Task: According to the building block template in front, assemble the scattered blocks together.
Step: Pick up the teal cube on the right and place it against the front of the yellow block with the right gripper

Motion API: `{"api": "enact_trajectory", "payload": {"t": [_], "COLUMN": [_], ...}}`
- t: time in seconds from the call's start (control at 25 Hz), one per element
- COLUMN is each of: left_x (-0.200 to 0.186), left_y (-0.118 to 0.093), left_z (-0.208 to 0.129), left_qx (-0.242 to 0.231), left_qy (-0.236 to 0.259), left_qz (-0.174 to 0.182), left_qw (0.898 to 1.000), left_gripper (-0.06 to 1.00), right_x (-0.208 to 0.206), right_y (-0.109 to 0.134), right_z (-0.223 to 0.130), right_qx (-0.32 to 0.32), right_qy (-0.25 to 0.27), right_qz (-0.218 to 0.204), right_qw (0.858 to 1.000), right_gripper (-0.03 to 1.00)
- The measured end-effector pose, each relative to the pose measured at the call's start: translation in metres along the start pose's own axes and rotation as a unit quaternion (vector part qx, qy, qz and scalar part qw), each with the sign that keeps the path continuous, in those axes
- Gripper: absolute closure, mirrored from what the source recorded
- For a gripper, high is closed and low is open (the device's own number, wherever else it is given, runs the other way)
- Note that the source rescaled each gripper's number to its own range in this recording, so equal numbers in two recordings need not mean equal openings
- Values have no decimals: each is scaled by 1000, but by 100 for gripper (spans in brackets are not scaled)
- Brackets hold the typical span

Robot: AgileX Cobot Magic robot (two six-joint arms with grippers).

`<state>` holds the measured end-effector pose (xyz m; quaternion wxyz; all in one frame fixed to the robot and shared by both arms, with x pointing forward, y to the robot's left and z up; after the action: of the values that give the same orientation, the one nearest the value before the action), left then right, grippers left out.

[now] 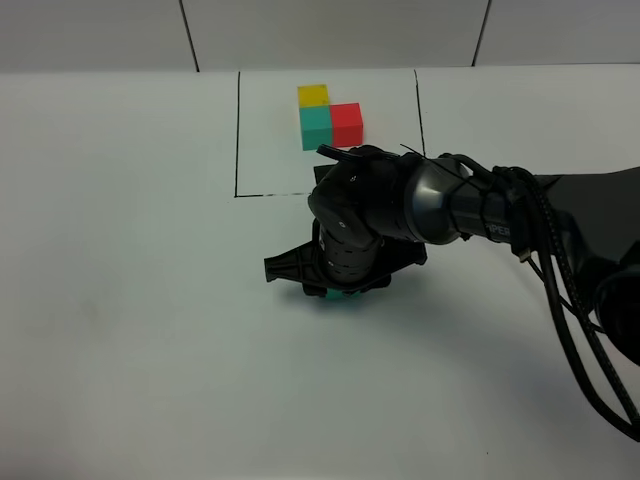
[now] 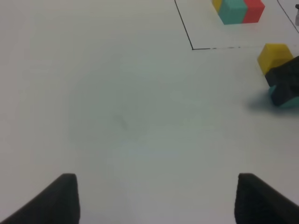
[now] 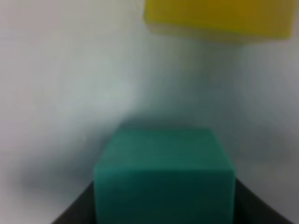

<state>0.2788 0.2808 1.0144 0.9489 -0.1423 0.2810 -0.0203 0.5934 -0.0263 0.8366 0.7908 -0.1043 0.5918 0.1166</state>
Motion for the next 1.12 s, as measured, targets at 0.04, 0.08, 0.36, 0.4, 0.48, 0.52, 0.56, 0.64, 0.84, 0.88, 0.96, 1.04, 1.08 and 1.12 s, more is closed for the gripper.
{"api": "enact_trajectory", "payload": {"t": [0.04,0.08,0.36,0.4,0.48,0.52,0.56,0.64,0.84,0.88,0.96,1.04,1.08,1.12], "left_x": [0,0,0,0,0,0,0,0,0,0,0,0,0,0], "left_y": [0,0,0,0,0,0,0,0,0,0,0,0,0,0], "left_z": [0,0,0,0,0,0,0,0,0,0,0,0,0,0], "left_qx": [0,0,0,0,0,0,0,0,0,0,0,0,0,0], "left_qy": [0,0,0,0,0,0,0,0,0,0,0,0,0,0], "left_qz": [0,0,0,0,0,0,0,0,0,0,0,0,0,0], "left_qw": [1000,1000,1000,1000,1000,1000,1000,1000,1000,1000,1000,1000,1000,1000], "left_gripper": [34,34,34,34,34,34,34,34,34,34,34,34,34,34], "right_x": [1,2,7,8,9,9,10,10,11,11,11,11,11,11], "right_y": [0,1,1,-2,-5,-7,-8,-12,-18,-18,-18,-18,-18,-18], "right_z": [1,4,15,15,15,16,16,17,20,20,20,20,20,20], "right_qx": [-1,-2,-2,0,4,7,8,12,23,24,24,24,24,24], "right_qy": [1,0,2,5,9,9,9,9,9,9,9,8,8,7], "right_qz": [-1,-3,-13,-15,-17,-17,-17,-18,-19,-18,-18,-18,-18,-18], "right_qw": [1000,1000,1000,1000,1000,1000,1000,1000,1000,1000,1000,1000,1000,1000], "right_gripper": [96,96,96,96,96,96,96,96,96,96,96,96,96,96]}}
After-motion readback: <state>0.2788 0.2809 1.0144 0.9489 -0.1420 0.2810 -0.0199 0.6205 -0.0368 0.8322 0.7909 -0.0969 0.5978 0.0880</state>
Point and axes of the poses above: a point on each arm's last joint axis where the gripper is mounted, x pointing out along that axis toward the gripper, y along the wrist's bending axis when the last joint is at zero, z = x × y, the point moved 6 cm from there along x, pointing out along that axis toward the gripper, and after that the axes turned 15 degrees about -x, right-handed, at the moved point
